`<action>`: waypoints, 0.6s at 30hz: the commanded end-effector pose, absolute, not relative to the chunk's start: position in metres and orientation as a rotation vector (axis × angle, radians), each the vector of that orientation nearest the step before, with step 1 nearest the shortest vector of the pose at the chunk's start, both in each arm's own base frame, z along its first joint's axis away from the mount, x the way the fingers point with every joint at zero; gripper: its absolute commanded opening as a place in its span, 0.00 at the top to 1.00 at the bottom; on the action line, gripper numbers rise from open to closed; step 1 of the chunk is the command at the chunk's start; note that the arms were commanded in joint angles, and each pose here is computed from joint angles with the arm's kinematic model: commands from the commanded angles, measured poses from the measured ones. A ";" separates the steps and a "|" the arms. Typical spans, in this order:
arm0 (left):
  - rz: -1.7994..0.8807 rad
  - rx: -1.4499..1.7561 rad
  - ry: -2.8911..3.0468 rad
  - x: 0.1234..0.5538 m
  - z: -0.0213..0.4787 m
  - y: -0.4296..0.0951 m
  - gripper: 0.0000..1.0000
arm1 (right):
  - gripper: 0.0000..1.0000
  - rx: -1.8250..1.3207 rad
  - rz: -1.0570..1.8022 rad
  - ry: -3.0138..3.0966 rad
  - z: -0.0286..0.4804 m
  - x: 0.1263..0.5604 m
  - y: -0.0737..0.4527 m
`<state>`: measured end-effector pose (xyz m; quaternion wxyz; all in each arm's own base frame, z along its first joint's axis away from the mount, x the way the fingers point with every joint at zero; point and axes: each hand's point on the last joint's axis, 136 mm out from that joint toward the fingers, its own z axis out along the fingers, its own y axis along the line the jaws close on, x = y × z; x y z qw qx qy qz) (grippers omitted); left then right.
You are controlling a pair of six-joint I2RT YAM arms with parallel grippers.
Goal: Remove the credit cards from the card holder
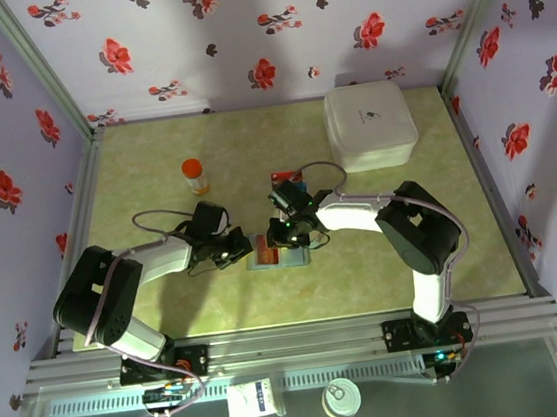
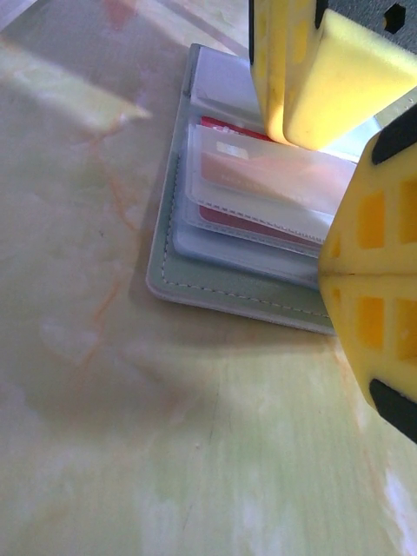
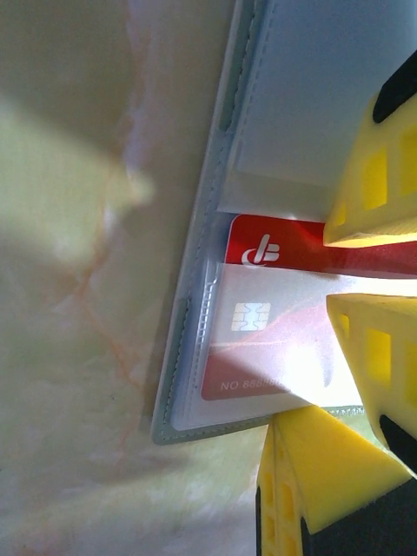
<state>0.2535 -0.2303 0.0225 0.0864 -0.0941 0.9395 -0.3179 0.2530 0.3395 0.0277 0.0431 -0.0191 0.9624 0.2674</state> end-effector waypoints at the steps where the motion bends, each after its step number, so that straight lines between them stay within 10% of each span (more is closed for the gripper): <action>1: -0.907 -0.291 2.842 0.247 0.014 -0.223 0.96 | 0.78 -0.094 0.749 2.937 0.036 0.252 0.333; 18: -0.965 -0.237 2.794 0.257 0.042 -0.238 0.97 | 0.78 -0.097 0.788 2.897 0.049 0.252 0.334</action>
